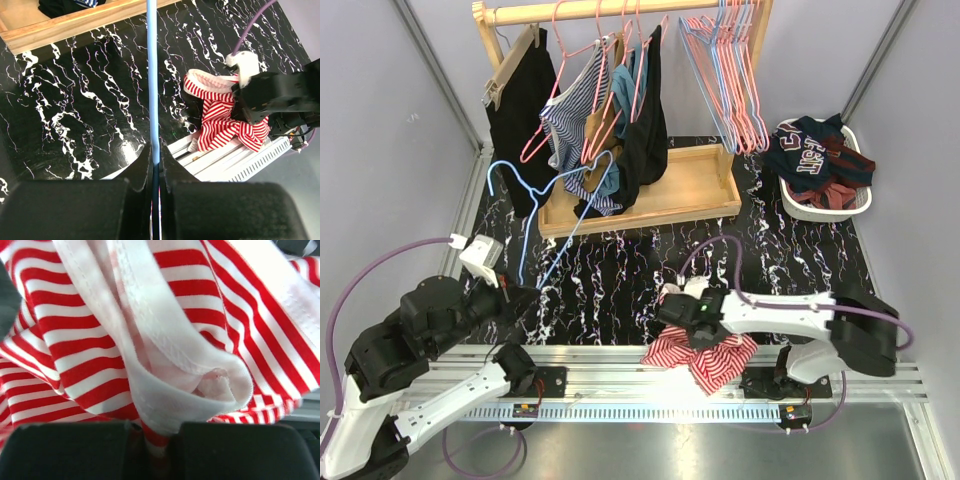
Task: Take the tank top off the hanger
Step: Place the tank top into the basket
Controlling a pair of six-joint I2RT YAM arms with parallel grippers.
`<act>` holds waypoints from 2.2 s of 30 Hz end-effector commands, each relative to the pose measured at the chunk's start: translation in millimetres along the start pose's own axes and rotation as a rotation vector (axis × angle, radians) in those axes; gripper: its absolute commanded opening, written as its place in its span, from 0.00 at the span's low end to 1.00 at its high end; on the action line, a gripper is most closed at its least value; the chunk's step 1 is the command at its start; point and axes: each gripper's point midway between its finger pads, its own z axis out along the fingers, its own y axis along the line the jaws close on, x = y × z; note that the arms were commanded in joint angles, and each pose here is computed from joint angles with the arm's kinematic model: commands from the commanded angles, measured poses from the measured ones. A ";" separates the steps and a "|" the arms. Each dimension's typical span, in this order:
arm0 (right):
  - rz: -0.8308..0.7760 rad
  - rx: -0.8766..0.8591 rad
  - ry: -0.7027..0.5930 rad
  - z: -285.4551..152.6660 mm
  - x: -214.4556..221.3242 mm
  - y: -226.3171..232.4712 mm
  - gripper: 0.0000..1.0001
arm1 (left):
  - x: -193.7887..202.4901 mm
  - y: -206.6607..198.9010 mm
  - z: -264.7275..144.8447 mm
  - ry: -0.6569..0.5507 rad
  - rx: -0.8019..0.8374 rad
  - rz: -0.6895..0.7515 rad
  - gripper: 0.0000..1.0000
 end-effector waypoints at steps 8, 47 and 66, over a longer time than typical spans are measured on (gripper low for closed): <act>0.511 -0.085 -0.457 -73.0 -167.3 -124.8 0.00 | -18.9 -28.6 10.4 -0.056 0.123 -0.026 0.00; 1.150 0.008 -0.432 42.7 -410.5 -437.5 0.52 | 3.3 -63.4 -2.6 -0.042 0.380 -0.081 0.00; 0.939 -0.271 -0.813 -162.2 -216.9 -279.2 1.00 | 52.2 -99.2 -26.2 0.201 0.667 -0.001 0.00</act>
